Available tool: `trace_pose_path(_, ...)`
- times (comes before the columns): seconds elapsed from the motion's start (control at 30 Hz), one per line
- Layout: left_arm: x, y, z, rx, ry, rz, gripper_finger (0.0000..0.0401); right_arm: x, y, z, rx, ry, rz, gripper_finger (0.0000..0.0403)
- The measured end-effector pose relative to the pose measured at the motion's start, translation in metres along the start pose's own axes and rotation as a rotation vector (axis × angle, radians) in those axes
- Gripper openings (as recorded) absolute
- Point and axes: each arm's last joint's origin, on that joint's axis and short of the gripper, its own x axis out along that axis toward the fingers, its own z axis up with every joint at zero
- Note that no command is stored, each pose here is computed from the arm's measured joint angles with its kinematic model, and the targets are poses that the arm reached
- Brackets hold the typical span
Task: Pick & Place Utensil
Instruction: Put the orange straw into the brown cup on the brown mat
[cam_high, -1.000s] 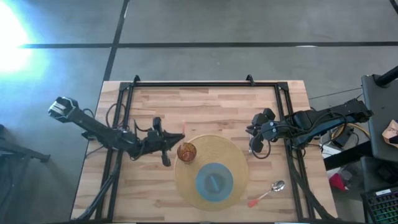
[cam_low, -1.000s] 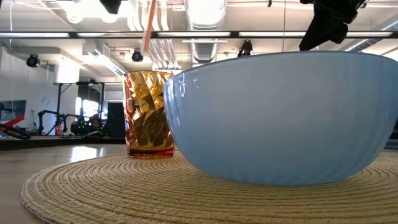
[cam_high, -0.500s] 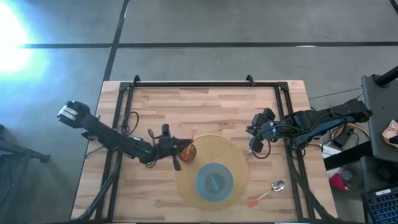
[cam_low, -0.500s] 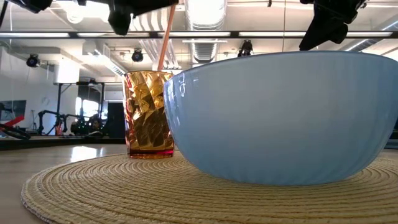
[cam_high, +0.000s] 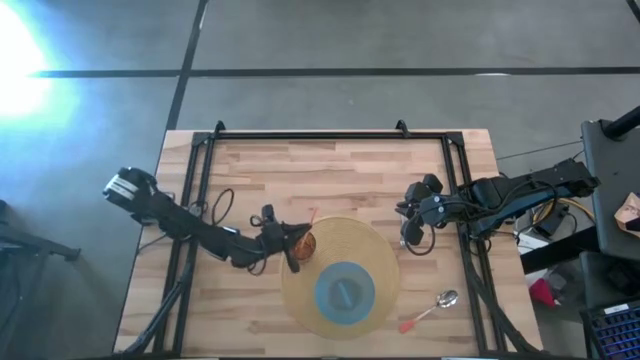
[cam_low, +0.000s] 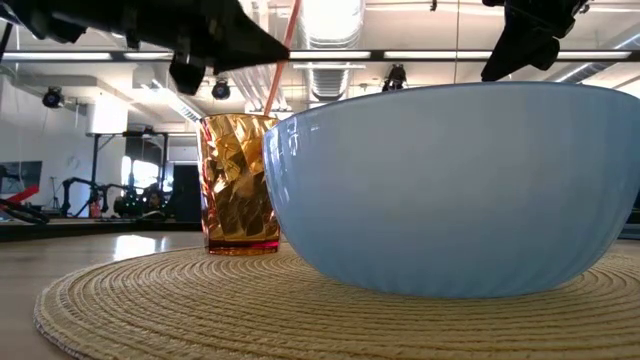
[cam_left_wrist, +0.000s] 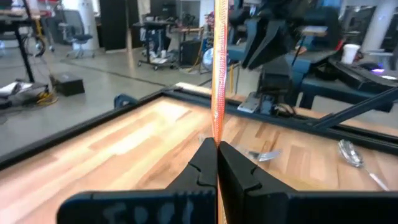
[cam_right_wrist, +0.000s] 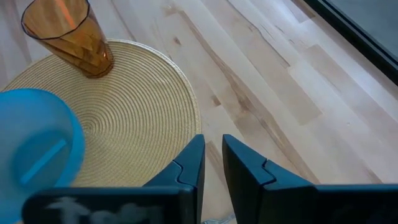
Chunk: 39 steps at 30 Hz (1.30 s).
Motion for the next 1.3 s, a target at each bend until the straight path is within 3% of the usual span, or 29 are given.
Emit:
trace_pose_path(0.33,0.006,-0.002,-0.023,-0.011,0.044,0.045,0.0,0.0,0.0,0.0,0.007,0.0,0.0,0.0057)
trace_pose_path(1.3,0.005,0.0,-0.032,-0.027,0.101,0.063,0.0,0.0,0.0,0.0,0.008,0.0,0.0,0.0061)
